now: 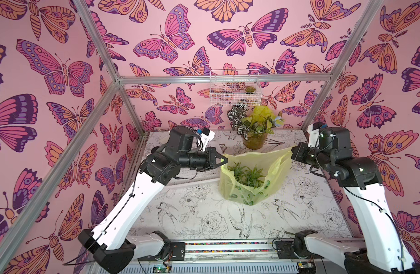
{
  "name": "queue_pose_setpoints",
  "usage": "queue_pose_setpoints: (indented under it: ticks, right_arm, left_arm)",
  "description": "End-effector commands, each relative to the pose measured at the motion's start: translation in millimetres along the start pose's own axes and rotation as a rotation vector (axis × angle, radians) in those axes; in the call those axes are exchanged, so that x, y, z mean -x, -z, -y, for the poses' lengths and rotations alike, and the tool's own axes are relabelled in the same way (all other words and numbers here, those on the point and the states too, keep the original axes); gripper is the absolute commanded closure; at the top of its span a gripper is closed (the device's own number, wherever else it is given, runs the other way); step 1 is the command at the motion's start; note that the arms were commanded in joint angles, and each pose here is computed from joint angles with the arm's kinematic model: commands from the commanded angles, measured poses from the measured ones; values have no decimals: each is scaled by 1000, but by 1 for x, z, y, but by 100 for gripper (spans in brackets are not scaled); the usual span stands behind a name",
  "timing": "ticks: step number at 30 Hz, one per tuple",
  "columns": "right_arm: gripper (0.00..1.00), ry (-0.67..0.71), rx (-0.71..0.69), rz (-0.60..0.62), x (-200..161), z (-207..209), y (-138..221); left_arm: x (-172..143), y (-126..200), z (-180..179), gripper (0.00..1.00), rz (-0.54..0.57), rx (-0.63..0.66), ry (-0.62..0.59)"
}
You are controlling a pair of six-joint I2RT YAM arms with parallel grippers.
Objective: Place the pineapple into a plastic bag & tie a knot
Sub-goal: Adjust the plastic bag at the center of the board.
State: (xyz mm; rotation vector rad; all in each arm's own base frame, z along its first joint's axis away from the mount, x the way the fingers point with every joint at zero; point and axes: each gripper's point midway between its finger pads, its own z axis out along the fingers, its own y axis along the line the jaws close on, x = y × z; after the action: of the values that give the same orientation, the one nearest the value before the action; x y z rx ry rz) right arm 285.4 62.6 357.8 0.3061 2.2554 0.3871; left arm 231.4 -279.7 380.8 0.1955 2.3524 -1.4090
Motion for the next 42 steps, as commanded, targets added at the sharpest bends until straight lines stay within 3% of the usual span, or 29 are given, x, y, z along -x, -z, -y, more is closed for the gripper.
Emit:
queue_pose_setpoints:
  ticks: [1,4,7,11,13,15,20,25,26,28,29,31,35,38,41,42]
  right_arm:
    - [67,44,-76,-99,-24,22,9]
    - [32,103,-92,-171,-38,27,37]
    - [17,141,-21,-196,-47,17,71]
    - [14,107,42,-312,-78,10,101]
    - [13,56,-38,-397,-95,25,109]
    - [13,-14,-103,-384,-102,37,112]
    - [12,-92,-61,-415,-123,37,88]
    - [35,-112,60,-356,-117,21,34]
    - [45,-108,72,-337,-115,20,30]
    - [96,-89,66,-342,-121,24,32]
    - [100,-77,42,-345,-122,28,39]
    - [100,-48,4,-335,-118,32,67]
    - [100,53,33,-202,-83,20,123]
    - [100,78,43,-165,-73,17,108]
    - [100,26,83,-260,-94,14,72]
    - [87,12,85,-299,-101,15,66]
  left_arm:
    - [19,-15,-20,100,52,70,42]
    - [25,-21,-24,100,59,83,49]
    - [28,-25,-26,100,64,84,53]
    - [30,-27,-28,100,70,90,58]
    - [30,-28,-29,100,67,92,61]
    - [29,-28,-30,100,68,92,64]
    - [26,-24,-32,100,76,101,69]
    - [21,-22,-36,100,77,105,70]
    - [21,-21,-36,100,79,105,70]
    - [21,-20,-39,100,87,117,77]
    - [22,-20,-40,100,97,123,81]
    - [22,-16,-43,100,115,141,89]
    - [17,-11,-49,100,118,173,97]
    - [11,-10,-54,100,101,191,111]
    - [6,-13,-56,100,87,199,105]
    - [6,-13,-55,100,85,199,101]
